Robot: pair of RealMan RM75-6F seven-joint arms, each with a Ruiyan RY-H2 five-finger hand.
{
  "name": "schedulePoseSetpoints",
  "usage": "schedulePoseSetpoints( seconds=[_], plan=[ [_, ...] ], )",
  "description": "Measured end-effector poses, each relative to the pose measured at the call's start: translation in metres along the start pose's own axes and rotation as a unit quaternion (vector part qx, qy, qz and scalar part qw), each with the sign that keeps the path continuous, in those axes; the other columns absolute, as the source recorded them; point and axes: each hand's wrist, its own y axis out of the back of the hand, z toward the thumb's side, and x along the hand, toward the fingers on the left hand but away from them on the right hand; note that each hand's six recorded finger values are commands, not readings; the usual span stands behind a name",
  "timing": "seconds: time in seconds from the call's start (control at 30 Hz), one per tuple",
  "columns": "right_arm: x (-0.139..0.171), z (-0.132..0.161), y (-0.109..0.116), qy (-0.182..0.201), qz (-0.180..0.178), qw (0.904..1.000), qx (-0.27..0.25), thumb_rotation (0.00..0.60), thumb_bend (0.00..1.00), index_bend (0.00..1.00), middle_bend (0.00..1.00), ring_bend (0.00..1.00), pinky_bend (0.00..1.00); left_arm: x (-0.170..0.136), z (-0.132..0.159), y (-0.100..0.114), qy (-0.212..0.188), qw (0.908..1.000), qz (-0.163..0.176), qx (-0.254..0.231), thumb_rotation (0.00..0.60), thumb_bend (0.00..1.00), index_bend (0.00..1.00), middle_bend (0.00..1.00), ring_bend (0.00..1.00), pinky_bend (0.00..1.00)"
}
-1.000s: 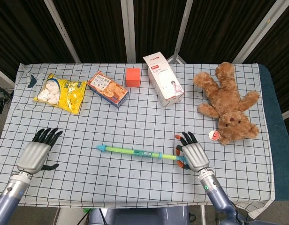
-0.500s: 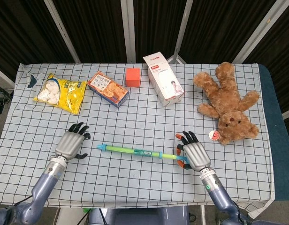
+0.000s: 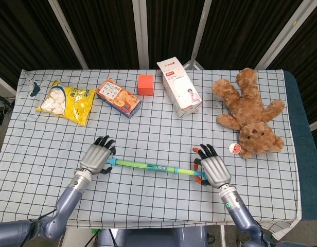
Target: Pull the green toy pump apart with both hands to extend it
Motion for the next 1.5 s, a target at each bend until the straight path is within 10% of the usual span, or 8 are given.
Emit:
schedulePoseSetpoints(
  seconds=[1.5],
  plan=[
    [0.000,-0.003,0.013,-0.005,-0.016,0.9998,-0.011,0.600,0.42,0.67,0.22,0.00,0.00,-0.006,0.014,-0.006,-0.016,0.9997,0.004,-0.018,0.600,0.53,0.56,0.17,0.00,0.11]
  ],
)
